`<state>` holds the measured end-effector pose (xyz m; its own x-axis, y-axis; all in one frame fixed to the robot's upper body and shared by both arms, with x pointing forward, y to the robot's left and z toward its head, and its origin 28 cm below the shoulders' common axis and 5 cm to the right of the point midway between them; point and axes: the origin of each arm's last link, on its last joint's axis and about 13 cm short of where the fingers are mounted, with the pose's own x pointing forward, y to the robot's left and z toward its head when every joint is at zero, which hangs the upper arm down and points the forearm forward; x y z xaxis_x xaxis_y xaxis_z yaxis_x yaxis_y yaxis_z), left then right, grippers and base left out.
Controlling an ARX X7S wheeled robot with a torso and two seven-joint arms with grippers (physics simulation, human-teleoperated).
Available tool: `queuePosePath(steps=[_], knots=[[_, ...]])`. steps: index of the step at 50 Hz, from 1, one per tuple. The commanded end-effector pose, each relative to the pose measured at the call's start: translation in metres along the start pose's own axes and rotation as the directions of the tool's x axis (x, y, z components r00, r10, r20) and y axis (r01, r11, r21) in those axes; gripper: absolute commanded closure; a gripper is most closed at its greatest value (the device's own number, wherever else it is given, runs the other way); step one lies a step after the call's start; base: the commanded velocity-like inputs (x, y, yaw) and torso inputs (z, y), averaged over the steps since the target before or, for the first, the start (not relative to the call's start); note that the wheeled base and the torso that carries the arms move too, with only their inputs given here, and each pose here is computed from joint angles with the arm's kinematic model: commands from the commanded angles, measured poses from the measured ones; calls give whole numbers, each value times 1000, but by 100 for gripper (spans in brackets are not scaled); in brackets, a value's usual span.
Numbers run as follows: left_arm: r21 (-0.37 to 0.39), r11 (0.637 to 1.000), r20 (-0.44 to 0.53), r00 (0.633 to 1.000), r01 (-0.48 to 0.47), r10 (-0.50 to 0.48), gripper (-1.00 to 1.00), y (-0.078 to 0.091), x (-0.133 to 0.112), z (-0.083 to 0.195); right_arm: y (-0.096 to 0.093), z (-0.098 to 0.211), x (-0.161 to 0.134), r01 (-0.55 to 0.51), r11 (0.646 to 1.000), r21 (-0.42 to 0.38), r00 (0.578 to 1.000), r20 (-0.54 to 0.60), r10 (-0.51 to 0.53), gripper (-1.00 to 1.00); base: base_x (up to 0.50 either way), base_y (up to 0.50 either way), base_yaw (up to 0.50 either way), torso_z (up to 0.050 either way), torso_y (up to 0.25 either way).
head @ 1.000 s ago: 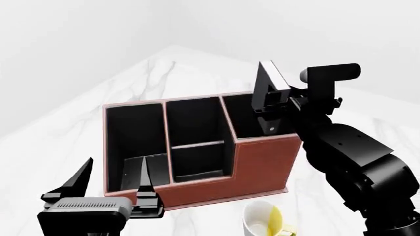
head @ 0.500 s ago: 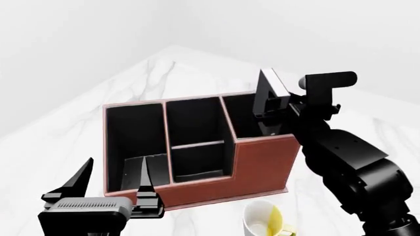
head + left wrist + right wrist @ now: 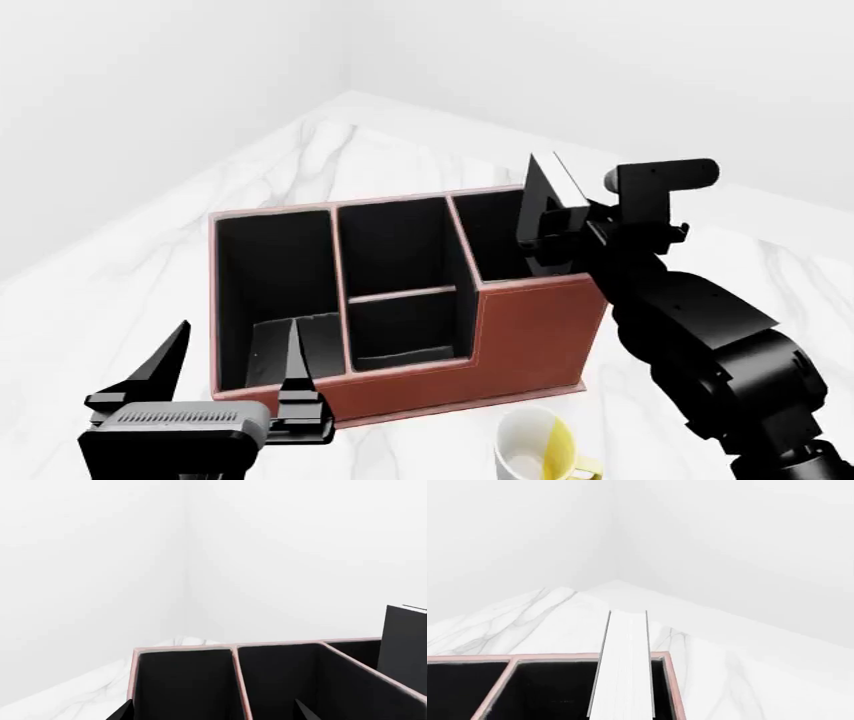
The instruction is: Pick up the book and place it in the right compartment of the caddy.
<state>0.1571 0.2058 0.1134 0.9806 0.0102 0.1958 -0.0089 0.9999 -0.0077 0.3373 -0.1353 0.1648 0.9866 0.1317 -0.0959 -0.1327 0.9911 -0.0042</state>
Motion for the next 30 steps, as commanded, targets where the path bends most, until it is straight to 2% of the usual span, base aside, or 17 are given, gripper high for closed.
queuePosePath(steps=[1, 30], knots=[[0, 1000, 1, 1000, 0, 0, -100, 0, 0, 0, -4, 4, 2, 20, 1000, -24, 999, 32, -19, 100, 0, 0, 0, 0, 10], [0, 1000, 0, 1000, -2, 2, -100, 0, 0, 0, -4, -5, 6, 20, 1000, -22, 1000, 13, -19, 100, 0, 0, 0, 0, 1]])
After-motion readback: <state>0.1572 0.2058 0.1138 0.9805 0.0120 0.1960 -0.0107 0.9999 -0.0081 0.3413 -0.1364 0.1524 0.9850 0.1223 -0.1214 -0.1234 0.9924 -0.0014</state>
